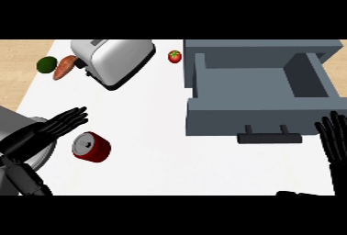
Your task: Pick up the can, place it into the drawer and close the drawer
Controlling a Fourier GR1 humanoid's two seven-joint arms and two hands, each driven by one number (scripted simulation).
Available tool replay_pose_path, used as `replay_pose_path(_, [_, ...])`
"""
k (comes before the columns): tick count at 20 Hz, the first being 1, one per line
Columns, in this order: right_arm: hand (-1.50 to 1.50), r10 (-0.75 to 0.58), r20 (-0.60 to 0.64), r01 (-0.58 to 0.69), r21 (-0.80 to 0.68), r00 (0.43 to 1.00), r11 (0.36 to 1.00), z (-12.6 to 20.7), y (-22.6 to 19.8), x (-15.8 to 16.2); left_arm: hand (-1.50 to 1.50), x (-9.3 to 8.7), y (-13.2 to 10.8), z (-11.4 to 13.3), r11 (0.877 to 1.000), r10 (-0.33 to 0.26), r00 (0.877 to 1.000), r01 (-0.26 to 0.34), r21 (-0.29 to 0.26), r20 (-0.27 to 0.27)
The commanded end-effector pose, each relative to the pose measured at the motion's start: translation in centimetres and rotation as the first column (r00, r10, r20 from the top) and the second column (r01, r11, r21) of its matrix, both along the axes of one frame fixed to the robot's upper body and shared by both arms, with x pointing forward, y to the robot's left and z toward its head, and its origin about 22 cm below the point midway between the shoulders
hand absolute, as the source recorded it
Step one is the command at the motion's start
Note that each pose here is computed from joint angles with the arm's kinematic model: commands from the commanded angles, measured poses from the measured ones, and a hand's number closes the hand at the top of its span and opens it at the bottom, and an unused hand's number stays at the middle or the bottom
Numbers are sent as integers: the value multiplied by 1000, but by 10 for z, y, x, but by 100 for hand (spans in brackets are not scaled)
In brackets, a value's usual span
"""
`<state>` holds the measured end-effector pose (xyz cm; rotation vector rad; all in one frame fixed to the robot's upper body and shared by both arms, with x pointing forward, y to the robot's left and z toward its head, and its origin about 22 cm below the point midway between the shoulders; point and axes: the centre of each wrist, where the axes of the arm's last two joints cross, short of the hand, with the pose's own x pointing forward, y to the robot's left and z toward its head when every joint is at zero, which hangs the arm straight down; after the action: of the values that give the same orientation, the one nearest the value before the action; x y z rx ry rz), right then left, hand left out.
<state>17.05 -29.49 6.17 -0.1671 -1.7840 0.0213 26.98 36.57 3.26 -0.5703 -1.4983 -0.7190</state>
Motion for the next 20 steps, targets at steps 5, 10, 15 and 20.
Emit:
replay_pose_path(5, [-150, 6, -8, -6, 8, 1000, 1000, 13, 1, -2, -150, 6, 26, -26, 999, -26, 999, 27, -33, 27])
replay_pose_path(10, [-150, -5, 1, 5, 3, 1000, 1000, 1, -12, 12, -150, 4, 6, -38, 999, -39, 999, 40, -20, 25])
replay_pose_path(15, [-150, 4, 20, -4, -8, 1000, 1000, 14, 12, 10, -150, -2, 17, -61, 999, -36, 999, 36, -14, 24])
replay_pose_path(20, [-150, 9, 18, -9, -4, 1000, 1000, 13, -7, -3, -150, 16, 28, -64, 1000, -3, 1000, 3, 9, -11])
